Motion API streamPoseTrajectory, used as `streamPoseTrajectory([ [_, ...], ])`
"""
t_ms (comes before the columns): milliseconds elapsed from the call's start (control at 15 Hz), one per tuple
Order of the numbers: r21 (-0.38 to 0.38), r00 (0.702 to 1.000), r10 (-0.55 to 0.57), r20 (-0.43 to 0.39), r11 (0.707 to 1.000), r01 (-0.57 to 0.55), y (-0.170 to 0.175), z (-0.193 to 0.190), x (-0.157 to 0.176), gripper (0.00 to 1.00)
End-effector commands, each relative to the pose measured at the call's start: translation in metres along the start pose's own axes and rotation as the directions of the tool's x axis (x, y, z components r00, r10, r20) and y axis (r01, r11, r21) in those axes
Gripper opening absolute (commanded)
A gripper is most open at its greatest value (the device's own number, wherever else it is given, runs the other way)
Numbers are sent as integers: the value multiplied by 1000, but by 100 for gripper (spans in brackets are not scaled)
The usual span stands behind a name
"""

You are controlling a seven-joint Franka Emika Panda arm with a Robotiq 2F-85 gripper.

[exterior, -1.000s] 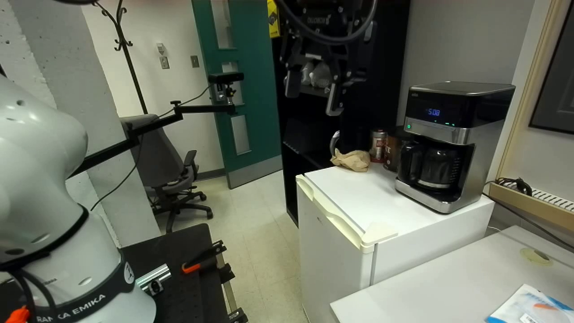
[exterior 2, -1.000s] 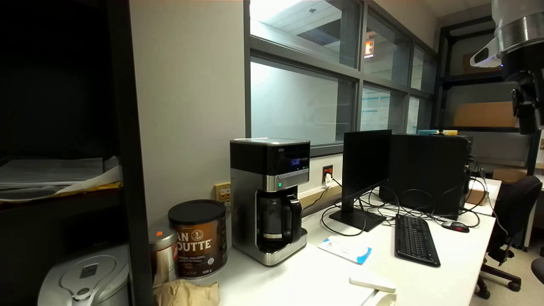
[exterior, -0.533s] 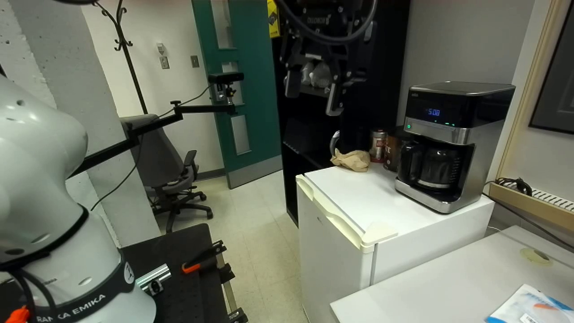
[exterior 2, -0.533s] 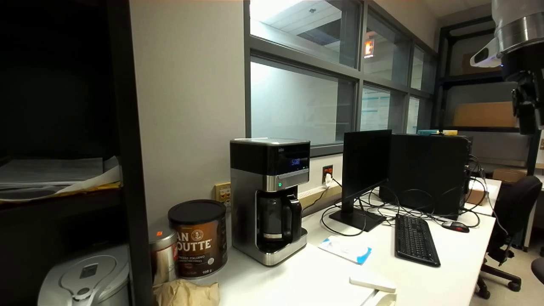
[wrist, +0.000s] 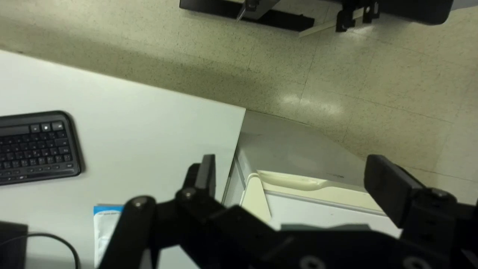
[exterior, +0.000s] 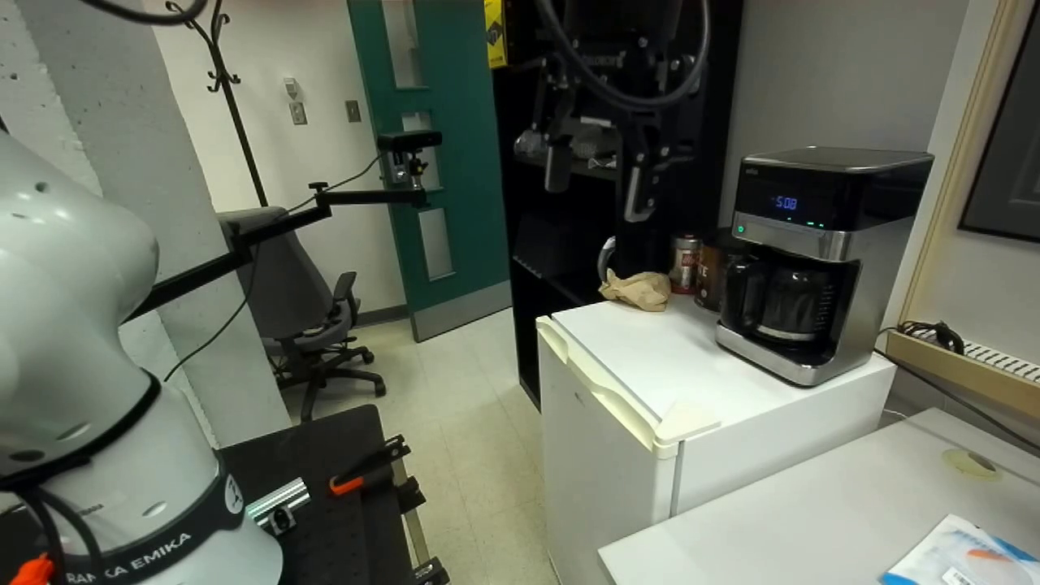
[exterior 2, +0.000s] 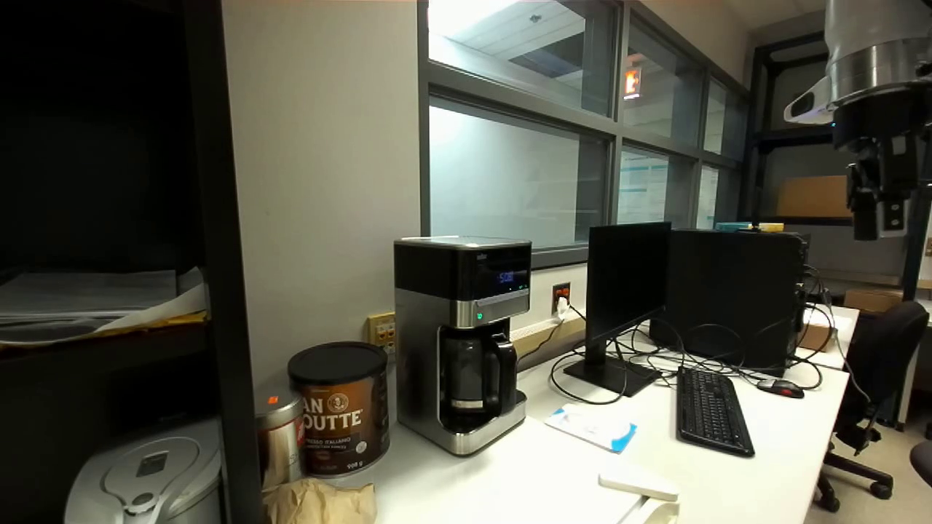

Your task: Press a button on the right side of the coffee machine

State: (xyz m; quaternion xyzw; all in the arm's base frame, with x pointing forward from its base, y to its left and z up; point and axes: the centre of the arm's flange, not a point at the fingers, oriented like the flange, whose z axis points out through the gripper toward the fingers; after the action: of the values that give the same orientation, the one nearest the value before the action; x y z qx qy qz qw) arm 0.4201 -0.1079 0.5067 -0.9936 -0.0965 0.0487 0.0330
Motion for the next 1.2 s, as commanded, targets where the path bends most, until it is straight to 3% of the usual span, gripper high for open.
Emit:
streamPoseTrajectory([
  [0, -90, 993, -77, -90, 994, 69, -8, 22, 28, 100],
  [133, -145, 982, -131, -138, 983, 111, -16, 33, 43, 100],
  [200, -168, 974, -160, -161, 977, 133, -21, 38, 50, 75],
  [333, -224, 954, -225, -196, 958, 180, -30, 48, 64, 67],
  [533, -317, 914, -325, -245, 917, 241, -45, 62, 87, 42],
  [867, -487, 811, -495, -312, 816, 311, -69, 82, 128, 4],
  [1133, -585, 713, -606, -352, 737, 338, -78, 100, 157, 0],
])
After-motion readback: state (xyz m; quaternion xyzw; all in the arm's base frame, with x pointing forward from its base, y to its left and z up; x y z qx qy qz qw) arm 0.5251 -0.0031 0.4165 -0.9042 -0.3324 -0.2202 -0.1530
